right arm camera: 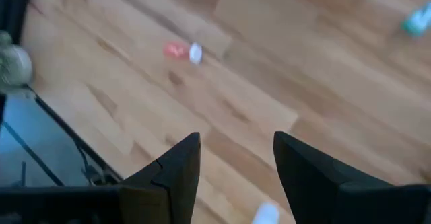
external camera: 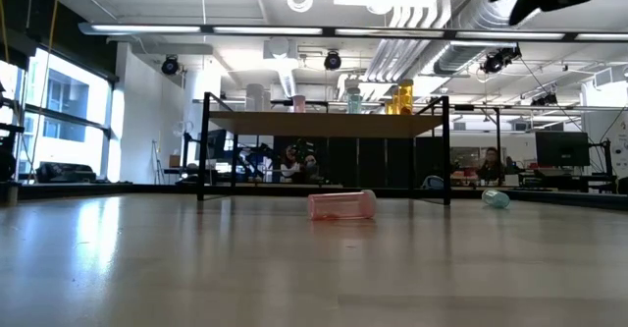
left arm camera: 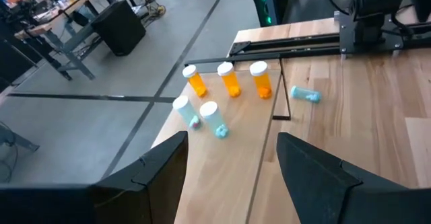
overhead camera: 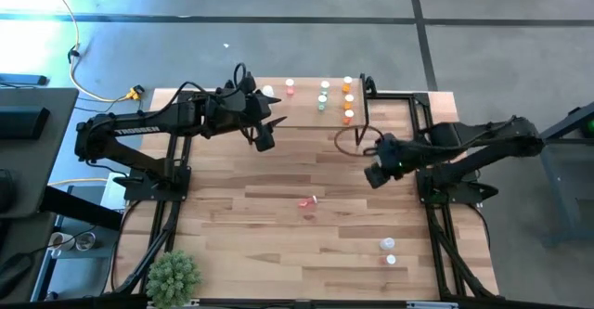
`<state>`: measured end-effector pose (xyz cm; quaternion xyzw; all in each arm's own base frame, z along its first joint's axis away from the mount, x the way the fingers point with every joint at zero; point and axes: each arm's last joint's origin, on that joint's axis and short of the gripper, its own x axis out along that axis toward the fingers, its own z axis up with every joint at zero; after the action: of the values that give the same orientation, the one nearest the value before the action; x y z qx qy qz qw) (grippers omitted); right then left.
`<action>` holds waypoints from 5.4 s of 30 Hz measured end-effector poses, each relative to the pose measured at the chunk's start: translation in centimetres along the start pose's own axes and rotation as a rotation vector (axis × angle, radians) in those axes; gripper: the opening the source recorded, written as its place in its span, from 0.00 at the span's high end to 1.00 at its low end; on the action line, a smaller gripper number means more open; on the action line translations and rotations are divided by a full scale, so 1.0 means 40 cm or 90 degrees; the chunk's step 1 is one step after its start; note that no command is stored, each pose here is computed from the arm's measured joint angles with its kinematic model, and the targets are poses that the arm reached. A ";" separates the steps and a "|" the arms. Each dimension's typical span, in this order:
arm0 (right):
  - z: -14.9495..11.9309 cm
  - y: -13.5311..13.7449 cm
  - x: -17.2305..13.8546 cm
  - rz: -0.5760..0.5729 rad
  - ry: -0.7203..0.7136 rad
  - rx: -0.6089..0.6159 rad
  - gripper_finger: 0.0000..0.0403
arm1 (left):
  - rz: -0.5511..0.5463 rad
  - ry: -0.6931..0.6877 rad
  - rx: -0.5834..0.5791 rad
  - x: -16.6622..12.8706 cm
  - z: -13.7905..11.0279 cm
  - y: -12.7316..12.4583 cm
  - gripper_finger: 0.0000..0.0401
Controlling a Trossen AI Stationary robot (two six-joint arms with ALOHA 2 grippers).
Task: Pick and place medicine bottles onto shelf by color
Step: Put the bottom pink pill bottle on the shelf aligned with the other pink pill bottle
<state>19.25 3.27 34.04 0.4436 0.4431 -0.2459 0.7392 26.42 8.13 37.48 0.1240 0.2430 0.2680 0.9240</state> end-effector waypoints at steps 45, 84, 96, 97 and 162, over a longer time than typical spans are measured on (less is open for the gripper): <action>-0.574 0.052 0.066 -0.011 0.164 -0.337 0.56 | -0.141 0.050 -0.251 -0.071 0.004 -0.156 0.46; -0.796 0.001 0.282 -0.063 -0.015 -0.243 0.56 | -0.179 0.050 -0.249 -0.082 0.007 -0.176 0.46; -0.819 -0.043 0.346 -0.116 -0.111 -0.276 0.56 | -0.179 0.050 -0.251 -0.082 0.007 -0.176 0.46; -0.817 -0.046 0.349 -0.123 -0.119 -0.273 0.56 | -0.179 0.050 -0.251 -0.082 0.007 -0.176 0.46; -0.593 0.321 0.371 -0.053 -0.164 -0.136 0.82 | -0.476 0.084 -0.075 -0.069 -0.022 -0.154 0.46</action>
<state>25.82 30.68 21.64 0.3091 0.3864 -0.2825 0.8218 26.62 1.61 35.55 -0.0439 0.3143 -0.0664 0.9460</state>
